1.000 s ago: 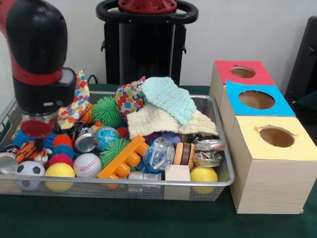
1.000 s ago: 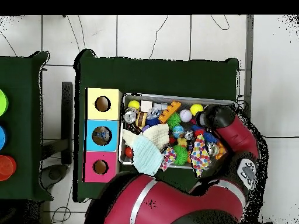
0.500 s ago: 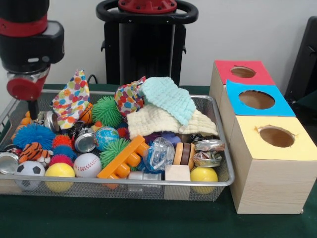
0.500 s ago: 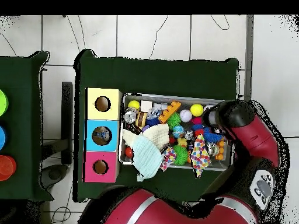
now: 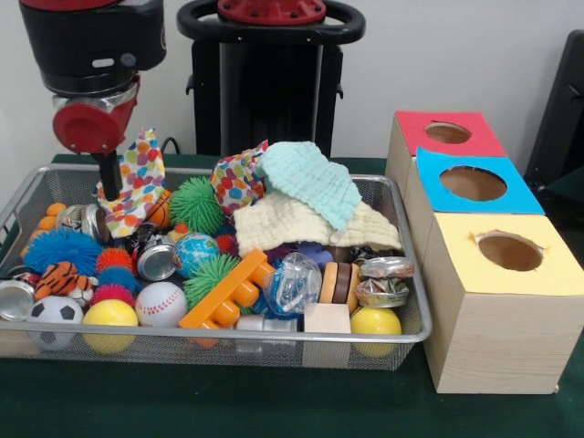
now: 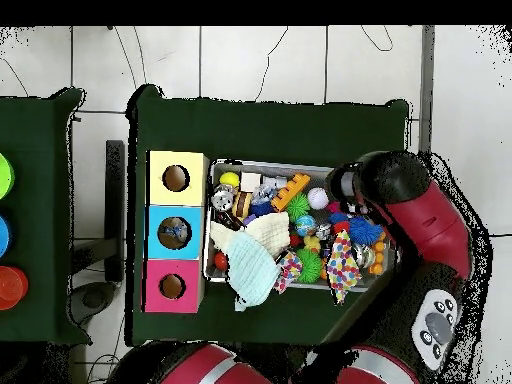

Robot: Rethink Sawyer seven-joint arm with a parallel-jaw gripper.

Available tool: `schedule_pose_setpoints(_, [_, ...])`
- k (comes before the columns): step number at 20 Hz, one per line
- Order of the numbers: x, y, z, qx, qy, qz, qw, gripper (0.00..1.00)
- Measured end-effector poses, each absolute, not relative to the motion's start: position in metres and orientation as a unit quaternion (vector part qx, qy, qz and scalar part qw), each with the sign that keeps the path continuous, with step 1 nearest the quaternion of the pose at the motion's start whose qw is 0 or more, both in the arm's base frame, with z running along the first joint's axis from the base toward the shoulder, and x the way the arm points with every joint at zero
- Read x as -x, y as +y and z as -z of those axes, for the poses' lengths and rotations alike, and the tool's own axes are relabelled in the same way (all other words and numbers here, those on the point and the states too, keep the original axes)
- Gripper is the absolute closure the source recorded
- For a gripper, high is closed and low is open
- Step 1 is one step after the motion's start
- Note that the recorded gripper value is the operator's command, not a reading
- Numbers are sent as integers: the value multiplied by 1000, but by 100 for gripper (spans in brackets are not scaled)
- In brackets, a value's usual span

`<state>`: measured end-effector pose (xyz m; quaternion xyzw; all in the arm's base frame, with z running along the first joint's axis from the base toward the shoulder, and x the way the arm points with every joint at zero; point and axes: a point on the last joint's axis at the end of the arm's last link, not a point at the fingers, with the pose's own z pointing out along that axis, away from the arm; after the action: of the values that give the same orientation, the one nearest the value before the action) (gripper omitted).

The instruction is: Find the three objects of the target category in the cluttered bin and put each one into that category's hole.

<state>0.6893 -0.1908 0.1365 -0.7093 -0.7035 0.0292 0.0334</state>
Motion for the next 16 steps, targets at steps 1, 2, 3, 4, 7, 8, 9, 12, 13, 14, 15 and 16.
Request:
schedule_pose_setpoints(1, [-698, -186, -138, 719, -694, -26, 28, 100])
schedule_pose_setpoints(2, [-701, -184, -137, 722, -691, -26, 26, 100])
schedule_pose_setpoints(3, [-704, -183, -136, 724, -688, -26, 25, 100])
schedule_pose_setpoints(4, [-707, -182, -135, 727, -686, -26, 23, 100])
schedule_pose_setpoints(7, [-716, -180, -124, 736, -676, -30, 20, 100])
schedule_pose_setpoints(8, [-717, -179, -121, 737, -674, -31, 20, 100])
schedule_pose_setpoints(9, [-719, -179, -117, 738, -674, -32, 20, 100])
schedule_pose_setpoints(12, [-724, -175, -96, 738, -674, -40, 17, 100])
schedule_pose_setpoints(13, [-726, -173, -88, 738, -674, -43, 17, 100])
schedule_pose_setpoints(14, [-727, -169, -80, 737, -674, -46, 17, 100])
schedule_pose_setpoints(15, [-728, -159, -67, 736, -674, -51, 19, 100])
schedule_pose_setpoints(16, [-729, -156, -64, 736, -674, -52, 20, 100])
